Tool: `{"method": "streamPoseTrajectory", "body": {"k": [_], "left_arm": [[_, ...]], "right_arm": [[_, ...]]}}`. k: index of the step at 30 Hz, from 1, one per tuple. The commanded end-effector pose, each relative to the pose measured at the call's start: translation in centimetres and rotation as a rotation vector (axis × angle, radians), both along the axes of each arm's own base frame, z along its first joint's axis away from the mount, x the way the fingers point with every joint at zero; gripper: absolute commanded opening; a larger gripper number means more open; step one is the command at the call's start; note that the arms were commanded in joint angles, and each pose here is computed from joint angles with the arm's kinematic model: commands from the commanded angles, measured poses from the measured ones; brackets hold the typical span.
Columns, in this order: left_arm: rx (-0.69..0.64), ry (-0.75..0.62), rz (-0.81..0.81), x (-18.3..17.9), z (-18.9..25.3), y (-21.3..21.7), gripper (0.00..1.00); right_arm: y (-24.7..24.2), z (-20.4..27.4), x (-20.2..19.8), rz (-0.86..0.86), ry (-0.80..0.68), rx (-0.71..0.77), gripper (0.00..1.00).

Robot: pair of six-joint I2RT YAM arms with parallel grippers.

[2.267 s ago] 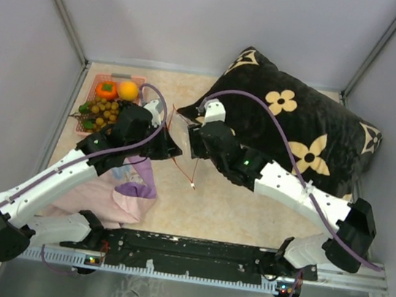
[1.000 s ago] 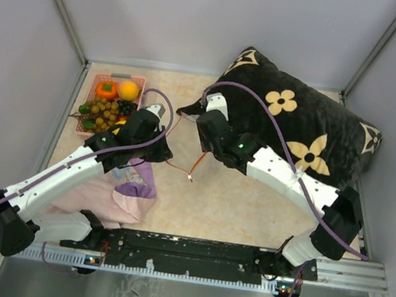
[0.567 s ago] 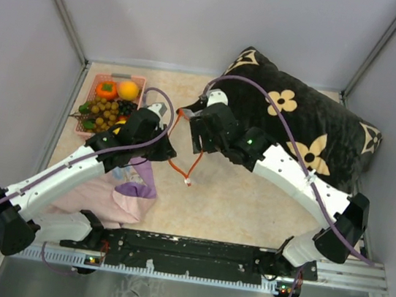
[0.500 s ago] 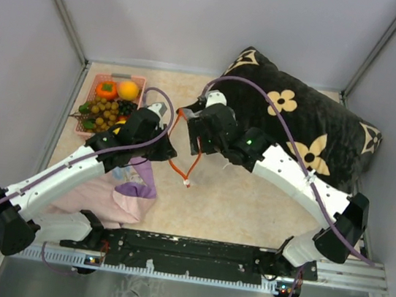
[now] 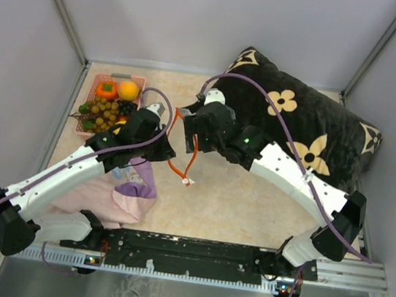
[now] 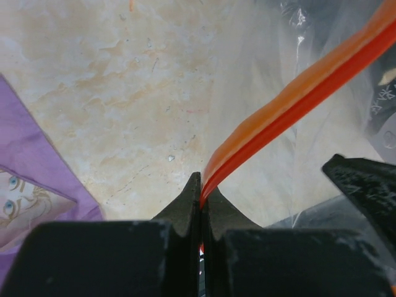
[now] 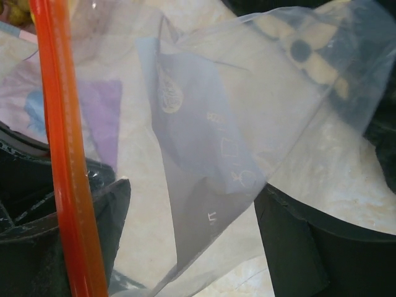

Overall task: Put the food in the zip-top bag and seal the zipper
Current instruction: Open the zipper of the food storage bag.

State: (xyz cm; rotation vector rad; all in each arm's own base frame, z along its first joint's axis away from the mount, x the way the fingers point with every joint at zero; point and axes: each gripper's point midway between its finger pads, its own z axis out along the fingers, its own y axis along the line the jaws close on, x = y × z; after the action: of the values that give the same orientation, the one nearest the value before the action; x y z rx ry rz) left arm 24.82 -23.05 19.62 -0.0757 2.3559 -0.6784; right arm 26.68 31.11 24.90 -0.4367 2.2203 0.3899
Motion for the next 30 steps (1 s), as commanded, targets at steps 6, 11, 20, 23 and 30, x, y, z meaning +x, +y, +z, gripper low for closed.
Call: {"method": "streamPoseTrajectory", "body": {"k": [6, 11, 20, 23, 30], "left_arm": [[0.055, -0.013, 0.071, -0.1, 0.1, 2.2, 0.0], [0.035, -0.023, 0.063, -0.2, 0.6, 2.0, 0.0], [0.074, -0.019, 0.041, 0.6, 0.8, 1.5, 0.0], [0.071, 0.005, 0.016, 0.7, 0.5, 0.7, 0.0], [0.054, 0.011, 0.015, 1.0, 0.8, 0.1, 0.0]], "right_arm": [[-3.7, -0.1, 2.3, -0.14, -0.018, -0.037, 0.82], [-5.0, -2.0, 2.8, -0.187, 0.014, -0.049, 0.82], [-1.3, -1.7, 2.1, -0.022, 0.062, 0.025, 0.83], [0.8, -0.6, 1.9, 0.016, 0.06, 0.103, 0.84], [3.1, -0.2, 1.6, 0.041, 0.11, 0.174, 0.85]]}}
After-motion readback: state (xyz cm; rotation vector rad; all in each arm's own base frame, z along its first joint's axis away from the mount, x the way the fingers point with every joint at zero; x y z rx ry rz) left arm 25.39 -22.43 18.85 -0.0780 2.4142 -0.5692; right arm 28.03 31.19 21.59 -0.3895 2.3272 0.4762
